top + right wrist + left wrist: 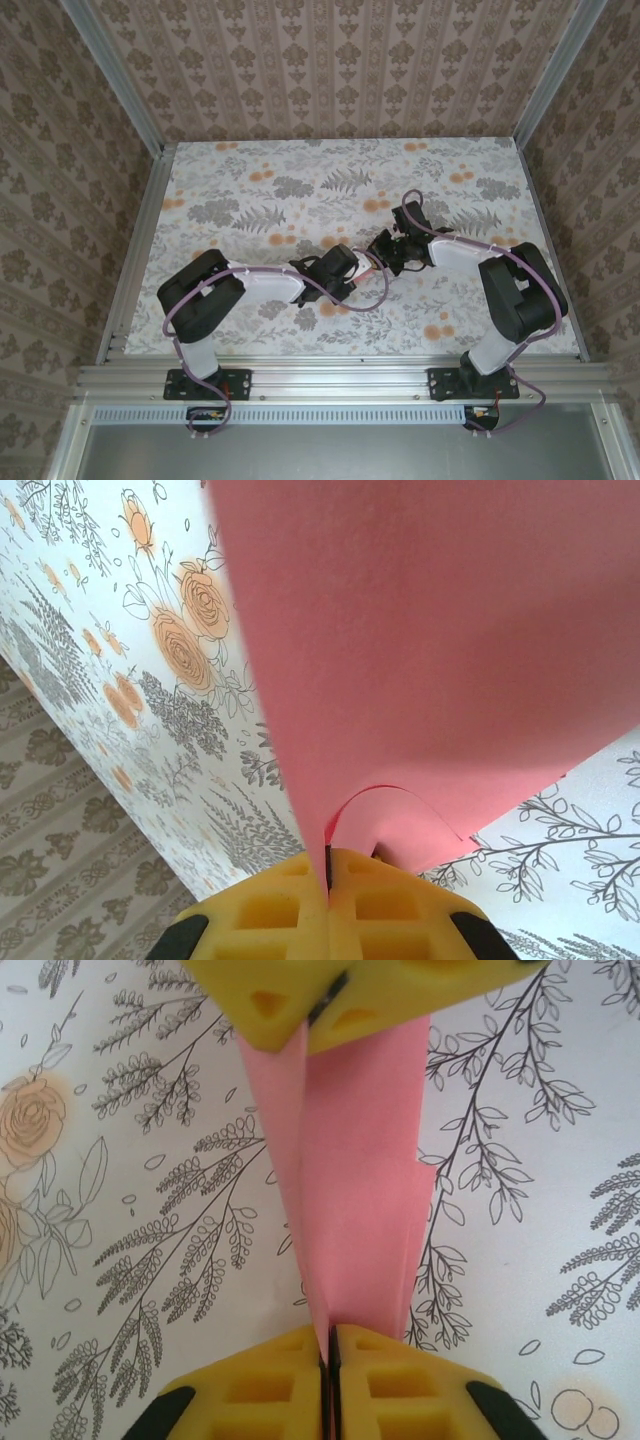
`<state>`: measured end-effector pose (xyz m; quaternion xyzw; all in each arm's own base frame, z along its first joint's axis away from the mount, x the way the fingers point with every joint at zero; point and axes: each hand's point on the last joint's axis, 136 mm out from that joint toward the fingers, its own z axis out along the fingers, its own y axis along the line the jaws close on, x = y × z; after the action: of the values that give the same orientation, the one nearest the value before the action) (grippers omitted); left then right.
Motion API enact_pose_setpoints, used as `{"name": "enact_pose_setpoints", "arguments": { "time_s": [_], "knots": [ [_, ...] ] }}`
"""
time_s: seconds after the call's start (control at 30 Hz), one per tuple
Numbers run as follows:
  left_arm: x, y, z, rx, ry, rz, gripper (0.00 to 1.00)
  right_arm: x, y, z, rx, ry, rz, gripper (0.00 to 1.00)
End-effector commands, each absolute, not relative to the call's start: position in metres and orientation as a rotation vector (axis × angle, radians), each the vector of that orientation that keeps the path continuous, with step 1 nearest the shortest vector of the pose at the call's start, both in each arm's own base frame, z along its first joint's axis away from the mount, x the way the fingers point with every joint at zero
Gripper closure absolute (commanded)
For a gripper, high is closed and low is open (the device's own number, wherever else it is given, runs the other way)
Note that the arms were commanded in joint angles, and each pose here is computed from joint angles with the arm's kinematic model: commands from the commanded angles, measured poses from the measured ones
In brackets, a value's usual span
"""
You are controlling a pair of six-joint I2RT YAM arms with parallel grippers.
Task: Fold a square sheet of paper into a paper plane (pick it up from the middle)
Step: Fold the wing for the fifth time at the center of the table.
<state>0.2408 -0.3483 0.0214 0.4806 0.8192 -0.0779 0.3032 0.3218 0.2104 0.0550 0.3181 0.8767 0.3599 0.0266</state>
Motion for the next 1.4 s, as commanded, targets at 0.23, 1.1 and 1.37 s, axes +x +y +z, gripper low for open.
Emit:
{"name": "enact_pose_setpoints", "arguments": {
  "time_s": [0.23, 1.1, 1.37],
  "knots": [
    [0.233, -0.323, 0.053, 1.055, 2.325, -0.491, 0.49, 0.324, 0.21, 0.053, 0.808, 2.684, 1.1, 1.0],
    [0.244, -0.325, 0.087, 0.588, 2.389, -1.126, 0.38, 0.315, 0.226, 0.091, 0.38, 2.369, 1.387, 1.0],
    [0.225, -0.338, 0.071, 0.824, 2.387, -0.985, 0.43, 0.312, 0.227, 0.083, 0.355, 2.365, 1.402, 1.0]
  ]
}}
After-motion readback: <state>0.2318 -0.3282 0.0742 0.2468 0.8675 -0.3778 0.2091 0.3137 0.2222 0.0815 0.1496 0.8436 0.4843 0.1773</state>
